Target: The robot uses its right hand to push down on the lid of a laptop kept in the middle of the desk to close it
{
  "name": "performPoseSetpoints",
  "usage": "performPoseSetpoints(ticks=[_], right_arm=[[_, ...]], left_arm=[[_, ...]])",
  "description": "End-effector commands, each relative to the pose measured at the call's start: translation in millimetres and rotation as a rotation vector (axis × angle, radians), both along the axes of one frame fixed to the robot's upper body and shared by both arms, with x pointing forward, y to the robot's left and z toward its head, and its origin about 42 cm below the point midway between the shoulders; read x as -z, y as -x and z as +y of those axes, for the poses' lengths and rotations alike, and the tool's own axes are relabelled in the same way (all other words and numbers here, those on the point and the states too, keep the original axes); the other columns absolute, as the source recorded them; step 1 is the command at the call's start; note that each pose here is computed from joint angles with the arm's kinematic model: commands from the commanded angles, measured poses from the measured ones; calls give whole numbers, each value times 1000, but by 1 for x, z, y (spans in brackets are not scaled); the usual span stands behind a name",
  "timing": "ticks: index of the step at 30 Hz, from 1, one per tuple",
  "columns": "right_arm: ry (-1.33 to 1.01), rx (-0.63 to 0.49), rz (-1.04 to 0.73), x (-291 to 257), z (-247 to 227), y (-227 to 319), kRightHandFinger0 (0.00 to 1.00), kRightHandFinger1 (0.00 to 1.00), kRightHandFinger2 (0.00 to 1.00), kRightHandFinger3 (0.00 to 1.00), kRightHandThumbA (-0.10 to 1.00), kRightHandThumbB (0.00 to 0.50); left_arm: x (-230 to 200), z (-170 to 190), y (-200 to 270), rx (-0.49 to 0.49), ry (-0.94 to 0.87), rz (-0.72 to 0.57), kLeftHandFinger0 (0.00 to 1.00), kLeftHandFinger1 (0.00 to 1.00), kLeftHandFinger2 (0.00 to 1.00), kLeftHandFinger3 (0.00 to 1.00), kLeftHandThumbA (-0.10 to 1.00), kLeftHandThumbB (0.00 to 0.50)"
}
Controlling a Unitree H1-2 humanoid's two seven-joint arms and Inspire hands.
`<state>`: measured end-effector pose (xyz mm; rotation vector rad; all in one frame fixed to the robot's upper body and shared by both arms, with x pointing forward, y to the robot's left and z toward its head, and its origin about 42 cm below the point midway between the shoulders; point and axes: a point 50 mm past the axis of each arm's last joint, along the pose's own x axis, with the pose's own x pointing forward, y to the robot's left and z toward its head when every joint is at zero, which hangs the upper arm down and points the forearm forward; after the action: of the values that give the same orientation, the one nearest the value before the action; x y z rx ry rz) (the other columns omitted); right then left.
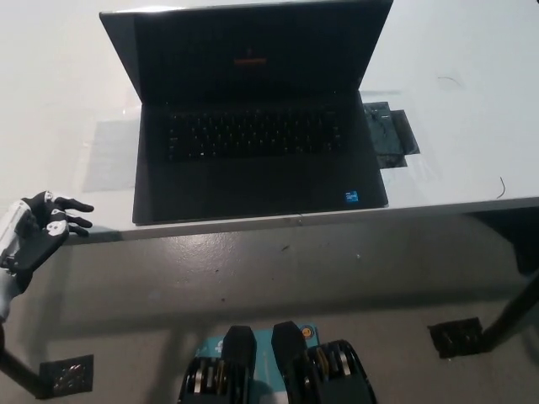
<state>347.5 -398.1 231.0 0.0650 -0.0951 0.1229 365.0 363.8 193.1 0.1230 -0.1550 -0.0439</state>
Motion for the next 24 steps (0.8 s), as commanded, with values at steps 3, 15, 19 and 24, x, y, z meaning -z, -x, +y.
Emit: performPoseSetpoints(ticks=[3,15,19,24], right_arm=[[76,-37,-171,-97,0,-37,1000,1000,960,1000,194,172],[185,-221,-316,-204,67,-126,1000,1000,930,1000,190,192],[171,-265,-309,-211,98,-155,1000,1000,882,1000,209,221],[192,-340,-318,-226,146,-178,1000,1000,888,1000,213,226]], left_arm=[[-28,8,-11,25,-35,-103,469,462,511,544,-100,102],[-30,9,-11,37,-41,-101,512,497,546,571,-100,95],[-31,10,-11,54,-35,-89,511,497,552,572,-100,101],[-31,9,-9,53,-23,-72,439,466,534,585,-100,97]])
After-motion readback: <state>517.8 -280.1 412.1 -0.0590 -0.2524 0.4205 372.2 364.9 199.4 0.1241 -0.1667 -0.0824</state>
